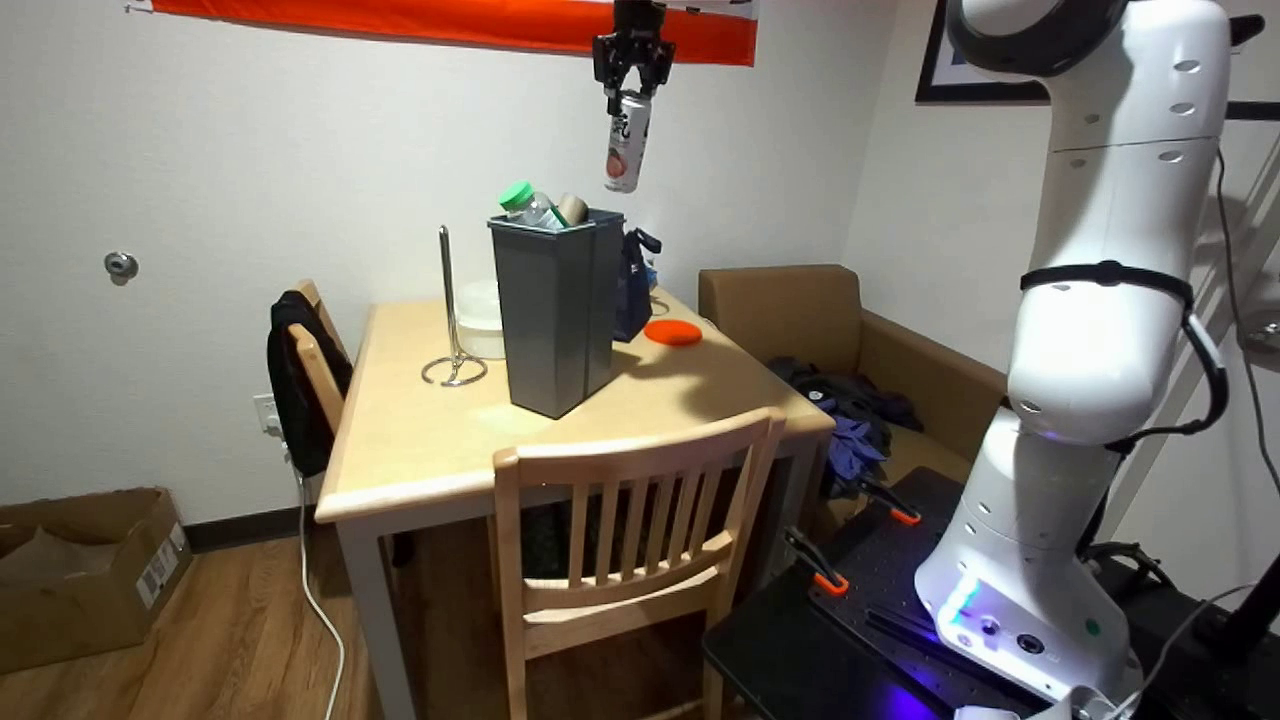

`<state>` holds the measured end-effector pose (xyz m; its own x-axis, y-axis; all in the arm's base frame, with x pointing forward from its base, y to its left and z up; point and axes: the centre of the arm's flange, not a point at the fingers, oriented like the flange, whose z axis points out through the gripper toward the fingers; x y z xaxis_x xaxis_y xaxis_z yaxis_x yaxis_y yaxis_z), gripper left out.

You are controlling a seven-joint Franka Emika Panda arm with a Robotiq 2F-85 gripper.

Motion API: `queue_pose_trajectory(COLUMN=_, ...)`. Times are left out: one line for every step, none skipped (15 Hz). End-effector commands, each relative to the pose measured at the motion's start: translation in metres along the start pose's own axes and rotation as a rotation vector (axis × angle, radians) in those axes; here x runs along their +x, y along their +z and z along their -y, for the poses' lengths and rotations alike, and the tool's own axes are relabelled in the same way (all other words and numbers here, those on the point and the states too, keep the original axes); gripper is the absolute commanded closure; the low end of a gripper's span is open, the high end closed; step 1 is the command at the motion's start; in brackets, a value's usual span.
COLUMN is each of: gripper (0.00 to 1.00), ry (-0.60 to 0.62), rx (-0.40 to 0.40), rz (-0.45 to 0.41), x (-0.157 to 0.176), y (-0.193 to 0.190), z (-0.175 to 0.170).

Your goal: Put the empty plastic bottle and can into the trash bin

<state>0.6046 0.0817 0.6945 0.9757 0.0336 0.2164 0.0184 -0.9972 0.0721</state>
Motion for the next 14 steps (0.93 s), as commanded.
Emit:
queue_pose_trajectory(gripper=0.64, ry=-0.037, rx=0.016, rz=-0.022, x=0.04, y=-0.005, z=0.014)
queue_pose_trajectory(gripper=0.64, ry=-0.047, rx=0.025, rz=-0.023, x=0.045, y=0.0, z=0.017)
queue_pose_trajectory(gripper=0.64, ry=-0.051, rx=0.025, rz=-0.022, x=0.051, y=0.007, z=0.02)
queue_pose_trajectory(gripper=0.64, ry=-0.051, rx=0.026, rz=-0.02, x=0.057, y=0.014, z=0.022)
queue_pose_trajectory(gripper=0.64, ry=-0.053, rx=0.033, rz=-0.018, x=0.062, y=0.022, z=0.022)
queue_pose_trajectory(gripper=0.64, ry=-0.052, rx=0.041, rz=-0.016, x=0.068, y=0.03, z=0.022)
queue_pose_trajectory(gripper=0.64, ry=-0.048, rx=0.048, rz=-0.014, x=0.073, y=0.036, z=0.021)
queue_pose_trajectory(gripper=0.64, ry=-0.045, rx=0.051, rz=-0.012, x=0.078, y=0.043, z=0.02)
queue_pose_trajectory(gripper=0.64, ry=-0.045, rx=0.055, rz=-0.012, x=0.082, y=0.048, z=0.02)
queue_pose_trajectory(gripper=0.64, ry=-0.044, rx=0.055, rz=-0.01, x=0.086, y=0.053, z=0.019)
queue_pose_trajectory(gripper=0.64, ry=-0.04, rx=0.051, rz=-0.006, x=0.089, y=0.058, z=0.018)
queue_pose_trajectory(gripper=0.64, ry=-0.034, rx=0.041, rz=-0.001, x=0.091, y=0.063, z=0.017)
queue_pose_trajectory(gripper=0.64, ry=-0.029, rx=0.028, rz=0.008, x=0.092, y=0.068, z=0.016)
queue_pose_trajectory(gripper=0.64, ry=-0.028, rx=0.014, rz=0.018, x=0.092, y=0.073, z=0.015)
